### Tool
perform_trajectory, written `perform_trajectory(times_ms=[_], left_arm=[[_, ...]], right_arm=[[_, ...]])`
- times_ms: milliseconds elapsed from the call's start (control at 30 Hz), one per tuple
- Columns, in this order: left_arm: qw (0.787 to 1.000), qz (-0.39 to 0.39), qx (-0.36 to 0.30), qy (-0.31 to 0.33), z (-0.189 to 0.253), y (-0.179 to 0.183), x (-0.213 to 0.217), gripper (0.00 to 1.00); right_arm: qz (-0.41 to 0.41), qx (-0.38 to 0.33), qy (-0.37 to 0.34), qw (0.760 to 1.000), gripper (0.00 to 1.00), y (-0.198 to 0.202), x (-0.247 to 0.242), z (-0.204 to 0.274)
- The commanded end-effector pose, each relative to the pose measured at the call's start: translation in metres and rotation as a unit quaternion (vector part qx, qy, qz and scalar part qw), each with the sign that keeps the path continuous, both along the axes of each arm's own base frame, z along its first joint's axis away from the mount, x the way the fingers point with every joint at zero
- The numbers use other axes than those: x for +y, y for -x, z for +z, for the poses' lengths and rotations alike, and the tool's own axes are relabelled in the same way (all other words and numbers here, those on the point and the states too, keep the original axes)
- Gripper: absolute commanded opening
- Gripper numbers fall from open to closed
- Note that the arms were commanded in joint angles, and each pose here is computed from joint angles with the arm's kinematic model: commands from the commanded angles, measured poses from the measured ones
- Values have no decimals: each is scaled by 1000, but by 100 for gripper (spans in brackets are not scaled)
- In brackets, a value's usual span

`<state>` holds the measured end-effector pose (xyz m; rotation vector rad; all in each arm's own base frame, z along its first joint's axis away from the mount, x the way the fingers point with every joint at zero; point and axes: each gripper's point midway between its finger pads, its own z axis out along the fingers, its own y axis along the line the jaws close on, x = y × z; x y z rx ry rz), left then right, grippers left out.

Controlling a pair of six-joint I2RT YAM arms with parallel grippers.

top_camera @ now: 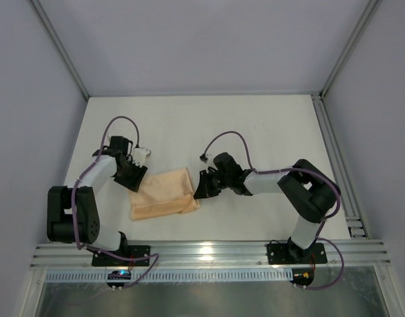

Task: Fold the napkin into a case and place the utensils inside
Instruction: Pick up the 2/3-rectangle-folded napkin from the center of the board.

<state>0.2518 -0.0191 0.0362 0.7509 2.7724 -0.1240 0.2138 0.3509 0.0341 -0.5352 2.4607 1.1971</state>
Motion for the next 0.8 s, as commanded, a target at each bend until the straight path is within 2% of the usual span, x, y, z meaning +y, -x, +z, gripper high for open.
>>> perform_trajectory(times_ms=[0, 133, 267, 400, 500, 533, 633, 767], left_arm=[[998, 40, -47, -8, 20, -19, 16, 52], [997, 52, -50, -1, 18, -23, 14, 52], [997, 54, -49, -3, 13, -25, 14, 56], [998, 44, -37, 16, 4, -27, 7, 54], [998, 38, -37, 38, 1, -29, -1, 40], [998, 34, -38, 44, 1, -30, -3, 31], [997, 21, -34, 67, 1, -29, -12, 18], [996, 10, -32, 88, 0, -26, -19, 11]], right_arm=[[14, -31, -18, 999, 13, -4, 7, 14], [25, -36, -15, 999, 6, -1, 6, 14], [36, -54, -17, 998, 4, 2, 7, 20], [46, -70, -25, 996, 3, 3, 9, 26], [51, -81, -36, 995, 3, 2, 12, 32], [54, -84, -40, 994, 3, 2, 13, 35], [55, -93, -48, 993, 3, 1, 15, 40], [56, -92, -65, 992, 3, -2, 22, 46]])
